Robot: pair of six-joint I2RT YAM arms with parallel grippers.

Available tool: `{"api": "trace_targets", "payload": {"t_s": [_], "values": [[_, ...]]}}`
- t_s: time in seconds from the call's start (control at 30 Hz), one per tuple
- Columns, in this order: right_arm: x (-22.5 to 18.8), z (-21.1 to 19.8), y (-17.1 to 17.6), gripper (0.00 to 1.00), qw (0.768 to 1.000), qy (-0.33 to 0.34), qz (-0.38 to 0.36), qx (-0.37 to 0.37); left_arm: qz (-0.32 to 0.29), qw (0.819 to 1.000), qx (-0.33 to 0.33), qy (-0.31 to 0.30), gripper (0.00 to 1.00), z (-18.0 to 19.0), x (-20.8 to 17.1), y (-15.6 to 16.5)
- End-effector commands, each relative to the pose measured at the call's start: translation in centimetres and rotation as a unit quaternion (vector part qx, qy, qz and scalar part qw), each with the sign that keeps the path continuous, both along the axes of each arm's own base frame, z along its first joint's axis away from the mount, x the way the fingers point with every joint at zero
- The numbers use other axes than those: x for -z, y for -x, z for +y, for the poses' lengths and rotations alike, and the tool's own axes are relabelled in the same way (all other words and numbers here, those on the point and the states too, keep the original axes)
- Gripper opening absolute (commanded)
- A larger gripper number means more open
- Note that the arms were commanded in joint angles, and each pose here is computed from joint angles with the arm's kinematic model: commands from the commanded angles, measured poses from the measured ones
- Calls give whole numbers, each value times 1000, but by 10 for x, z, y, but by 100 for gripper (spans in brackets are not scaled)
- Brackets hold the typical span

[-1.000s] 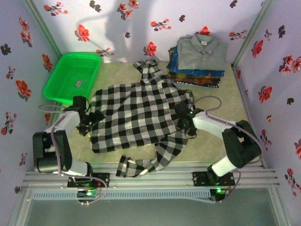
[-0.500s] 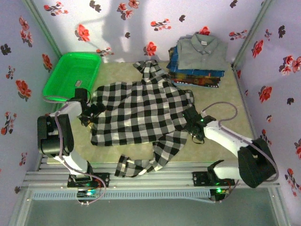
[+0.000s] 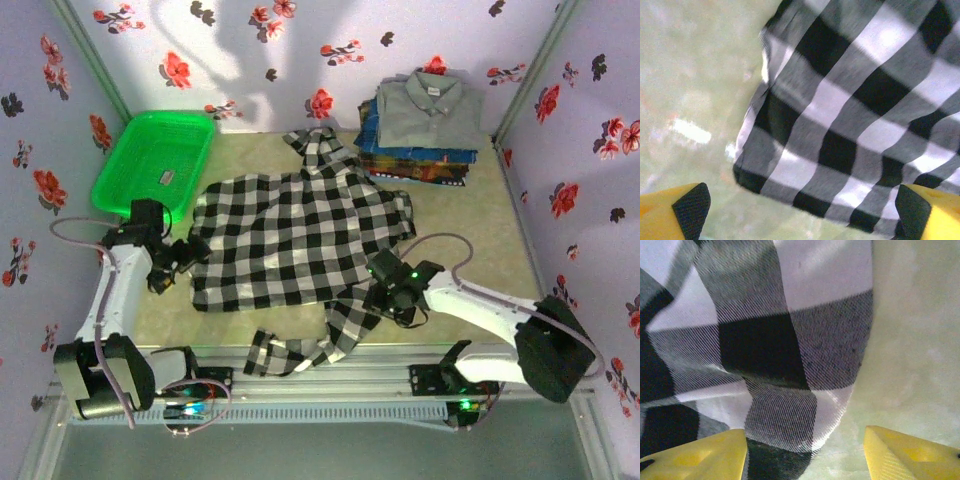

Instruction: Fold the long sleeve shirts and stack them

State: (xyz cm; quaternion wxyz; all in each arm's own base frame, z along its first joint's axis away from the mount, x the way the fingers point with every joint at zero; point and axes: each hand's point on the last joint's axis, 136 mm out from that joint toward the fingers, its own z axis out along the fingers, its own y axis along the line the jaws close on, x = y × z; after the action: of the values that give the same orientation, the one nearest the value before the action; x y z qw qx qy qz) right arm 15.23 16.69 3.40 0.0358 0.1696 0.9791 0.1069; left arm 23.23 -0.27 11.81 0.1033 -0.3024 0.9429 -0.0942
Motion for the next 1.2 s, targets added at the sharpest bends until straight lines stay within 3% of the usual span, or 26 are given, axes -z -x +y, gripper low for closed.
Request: {"api": "trace_targets", "payload": {"t_s": [0.0, 0.37, 0.57, 0.77, 0.83, 1.17], "values": [[7, 7, 8, 63, 1000, -4, 23, 0, 79, 997, 1, 4, 97, -2, 21, 37], [22, 8, 11, 53, 999, 13, 36, -9, 140, 989, -22, 33, 91, -10, 48, 41], [24, 6, 12, 52, 999, 23, 43, -14, 171, 983, -38, 60, 86, -26, 57, 67], [24, 10, 8, 49, 998, 27, 45, -26, 176, 982, -54, 42, 78, -24, 73, 65], [25, 12, 7, 47, 998, 30, 48, -32, 178, 982, -59, 30, 80, -20, 79, 62], [23, 11, 8, 42, 997, 36, 52, -44, 168, 983, -71, -4, 72, -7, 89, 60]]}}
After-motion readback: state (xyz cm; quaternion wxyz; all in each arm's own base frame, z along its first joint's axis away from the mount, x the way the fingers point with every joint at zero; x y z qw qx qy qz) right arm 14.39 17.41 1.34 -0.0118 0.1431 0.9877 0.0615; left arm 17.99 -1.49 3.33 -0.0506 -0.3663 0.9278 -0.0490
